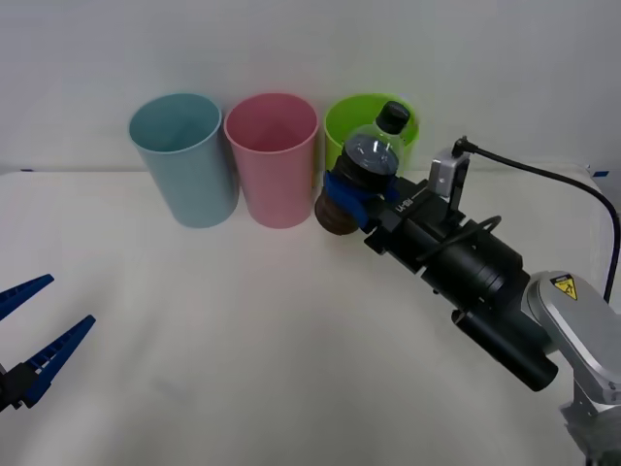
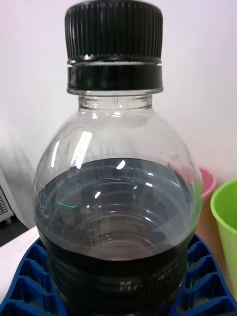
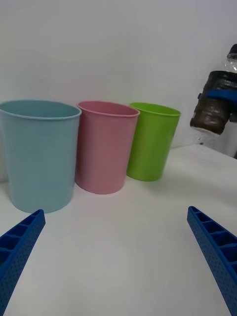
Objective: Grasp the object on the table and drop it into the matching bin: aluminum can to the light blue bin, PET bottle to the pink bin.
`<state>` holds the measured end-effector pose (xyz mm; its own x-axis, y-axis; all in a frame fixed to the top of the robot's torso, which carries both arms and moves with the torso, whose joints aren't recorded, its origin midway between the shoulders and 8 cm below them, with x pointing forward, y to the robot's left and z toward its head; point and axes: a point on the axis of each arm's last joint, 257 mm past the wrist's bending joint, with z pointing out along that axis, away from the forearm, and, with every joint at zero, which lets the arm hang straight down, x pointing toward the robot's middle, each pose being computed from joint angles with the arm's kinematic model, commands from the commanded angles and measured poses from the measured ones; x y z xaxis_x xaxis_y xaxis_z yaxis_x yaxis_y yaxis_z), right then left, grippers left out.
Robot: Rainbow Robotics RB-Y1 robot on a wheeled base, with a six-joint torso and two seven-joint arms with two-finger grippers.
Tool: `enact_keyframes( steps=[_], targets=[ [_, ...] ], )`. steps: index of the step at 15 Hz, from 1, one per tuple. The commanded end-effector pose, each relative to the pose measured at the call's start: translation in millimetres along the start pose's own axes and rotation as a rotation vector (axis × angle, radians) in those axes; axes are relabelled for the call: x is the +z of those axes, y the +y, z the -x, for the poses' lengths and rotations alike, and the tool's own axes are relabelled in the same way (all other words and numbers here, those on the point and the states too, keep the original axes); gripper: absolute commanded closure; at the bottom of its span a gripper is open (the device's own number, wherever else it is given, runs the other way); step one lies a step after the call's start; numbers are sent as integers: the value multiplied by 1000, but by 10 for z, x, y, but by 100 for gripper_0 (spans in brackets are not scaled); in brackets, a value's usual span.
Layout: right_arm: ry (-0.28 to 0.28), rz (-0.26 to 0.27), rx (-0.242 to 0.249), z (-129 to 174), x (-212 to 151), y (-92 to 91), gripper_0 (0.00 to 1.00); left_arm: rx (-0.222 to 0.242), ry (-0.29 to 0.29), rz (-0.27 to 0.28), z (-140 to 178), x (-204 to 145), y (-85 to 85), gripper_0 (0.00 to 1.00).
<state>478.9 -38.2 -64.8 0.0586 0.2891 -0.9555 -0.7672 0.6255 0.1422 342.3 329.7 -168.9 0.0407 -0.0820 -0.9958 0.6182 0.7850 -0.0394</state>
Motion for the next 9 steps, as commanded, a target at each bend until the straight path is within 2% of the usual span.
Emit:
enact_keyframes(
  steps=[1, 5, 9],
  targets=[
    [-18, 44, 1, 181, 296, 105, 100, 0, 0, 0, 0, 0, 0, 0],
    [-17, 51, -20, 296, 864, -12, 100, 0, 0, 0, 0, 0, 0, 0],
    [-9, 12, -23, 333, 1340, -197, 100, 0, 0, 0, 0, 0, 0, 0]
  ],
)
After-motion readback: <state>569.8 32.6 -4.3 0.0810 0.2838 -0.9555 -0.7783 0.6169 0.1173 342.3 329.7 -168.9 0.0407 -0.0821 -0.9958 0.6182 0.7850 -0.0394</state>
